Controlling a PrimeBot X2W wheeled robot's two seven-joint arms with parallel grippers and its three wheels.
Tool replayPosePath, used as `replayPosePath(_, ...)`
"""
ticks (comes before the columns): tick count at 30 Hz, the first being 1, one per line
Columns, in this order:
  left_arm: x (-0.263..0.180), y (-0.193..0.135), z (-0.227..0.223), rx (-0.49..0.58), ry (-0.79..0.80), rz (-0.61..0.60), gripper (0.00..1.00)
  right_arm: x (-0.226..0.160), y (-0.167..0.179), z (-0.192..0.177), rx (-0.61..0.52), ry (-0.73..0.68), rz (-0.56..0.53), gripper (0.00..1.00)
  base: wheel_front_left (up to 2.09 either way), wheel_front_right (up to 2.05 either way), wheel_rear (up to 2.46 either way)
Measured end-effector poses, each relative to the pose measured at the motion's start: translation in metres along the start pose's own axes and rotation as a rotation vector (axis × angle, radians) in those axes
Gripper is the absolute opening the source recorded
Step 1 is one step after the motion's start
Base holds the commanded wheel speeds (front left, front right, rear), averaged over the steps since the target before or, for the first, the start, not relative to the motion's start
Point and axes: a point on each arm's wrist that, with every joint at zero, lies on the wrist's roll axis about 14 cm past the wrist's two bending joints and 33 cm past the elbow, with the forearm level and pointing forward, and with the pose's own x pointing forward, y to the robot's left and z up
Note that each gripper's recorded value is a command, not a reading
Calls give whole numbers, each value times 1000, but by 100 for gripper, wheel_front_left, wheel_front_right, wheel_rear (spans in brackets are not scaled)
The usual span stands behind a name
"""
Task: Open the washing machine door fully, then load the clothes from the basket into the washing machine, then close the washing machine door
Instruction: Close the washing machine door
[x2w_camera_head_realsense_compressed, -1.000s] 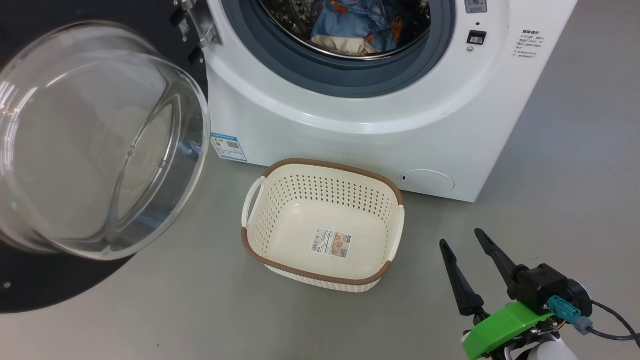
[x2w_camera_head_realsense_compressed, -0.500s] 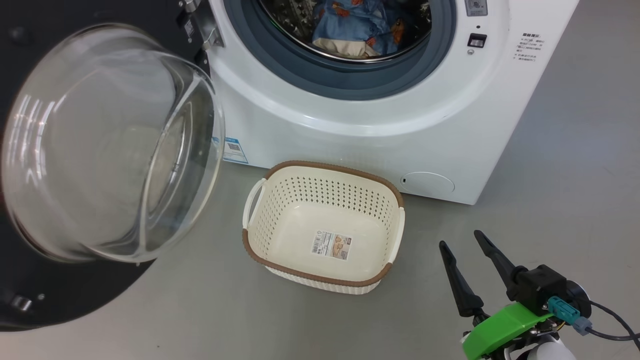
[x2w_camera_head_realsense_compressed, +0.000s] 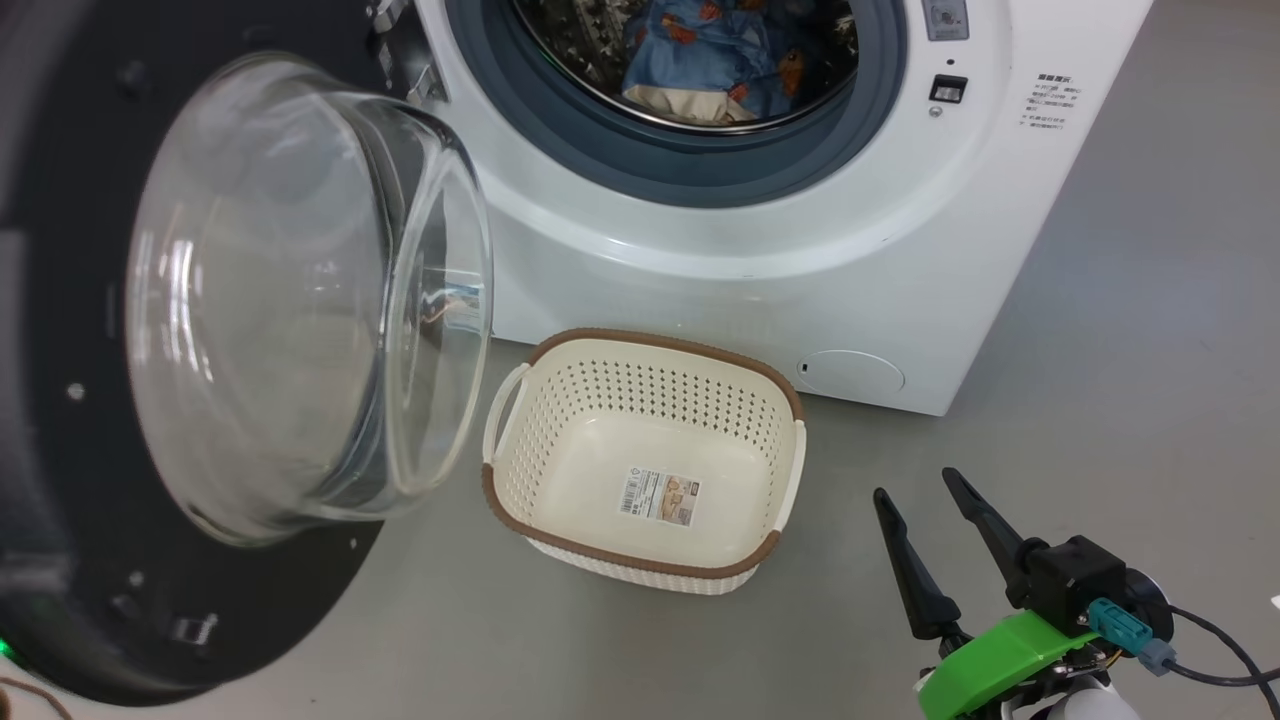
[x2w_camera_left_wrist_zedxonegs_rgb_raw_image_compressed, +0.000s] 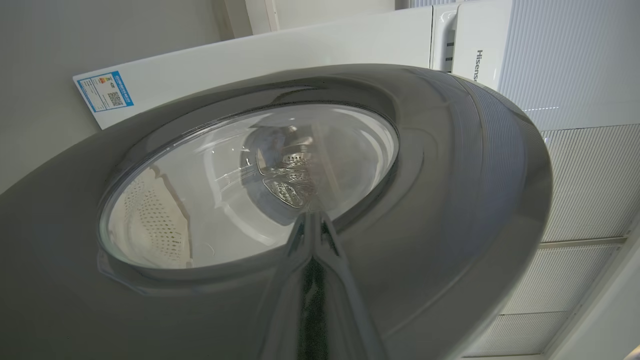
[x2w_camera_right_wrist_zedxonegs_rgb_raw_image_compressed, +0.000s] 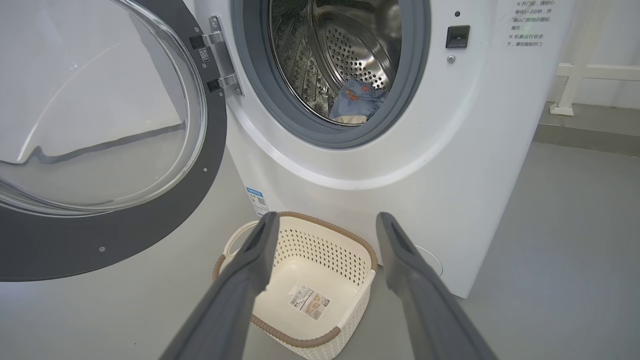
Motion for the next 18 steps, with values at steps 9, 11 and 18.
replayPosePath(9, 7, -16, -66, 1, 203, -92, 0, -7, -11, 1, 30, -10, -41, 100, 0, 0, 0)
replayPosePath(11, 9, -18, -80, 0, 239, -108, 0, -10, -15, 1, 34, -14, -54, 100, 0, 0, 0)
replayPosePath(18, 32, -23, -134, -23, 391, -162, 0, -16, -31, 7, 33, -34, -104, 100, 0, 0, 0)
